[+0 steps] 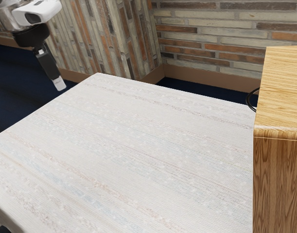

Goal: Pull the drawer handle with one arm to open the drawer

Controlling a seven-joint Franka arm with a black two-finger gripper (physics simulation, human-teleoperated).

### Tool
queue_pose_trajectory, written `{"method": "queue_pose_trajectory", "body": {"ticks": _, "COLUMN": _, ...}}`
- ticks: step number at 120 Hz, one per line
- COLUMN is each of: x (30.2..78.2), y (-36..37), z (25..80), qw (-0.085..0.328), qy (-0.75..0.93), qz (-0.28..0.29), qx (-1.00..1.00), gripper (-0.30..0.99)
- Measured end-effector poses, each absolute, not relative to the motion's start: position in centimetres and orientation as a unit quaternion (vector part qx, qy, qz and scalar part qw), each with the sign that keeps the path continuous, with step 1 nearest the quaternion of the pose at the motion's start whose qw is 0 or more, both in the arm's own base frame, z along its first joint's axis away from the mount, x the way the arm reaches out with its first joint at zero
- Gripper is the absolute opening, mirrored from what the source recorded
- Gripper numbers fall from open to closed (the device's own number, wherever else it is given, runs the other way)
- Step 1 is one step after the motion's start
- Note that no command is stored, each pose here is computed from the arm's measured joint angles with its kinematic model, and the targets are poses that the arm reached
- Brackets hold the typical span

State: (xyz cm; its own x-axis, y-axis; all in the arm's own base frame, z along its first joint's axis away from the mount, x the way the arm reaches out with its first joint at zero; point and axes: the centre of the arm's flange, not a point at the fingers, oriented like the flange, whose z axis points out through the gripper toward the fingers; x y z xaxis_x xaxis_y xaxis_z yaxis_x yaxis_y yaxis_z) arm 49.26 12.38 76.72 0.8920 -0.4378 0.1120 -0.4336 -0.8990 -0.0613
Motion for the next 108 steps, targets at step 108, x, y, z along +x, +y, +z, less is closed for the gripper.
{"method": "queue_pose_trajectory", "body": {"ticks": 108, "x": 58.0, "y": -5.6, "z": 71.9, "qw": -0.2, "qy": 0.193, "qz": -0.126, "qx": -0.952, "gripper": 0.69}}
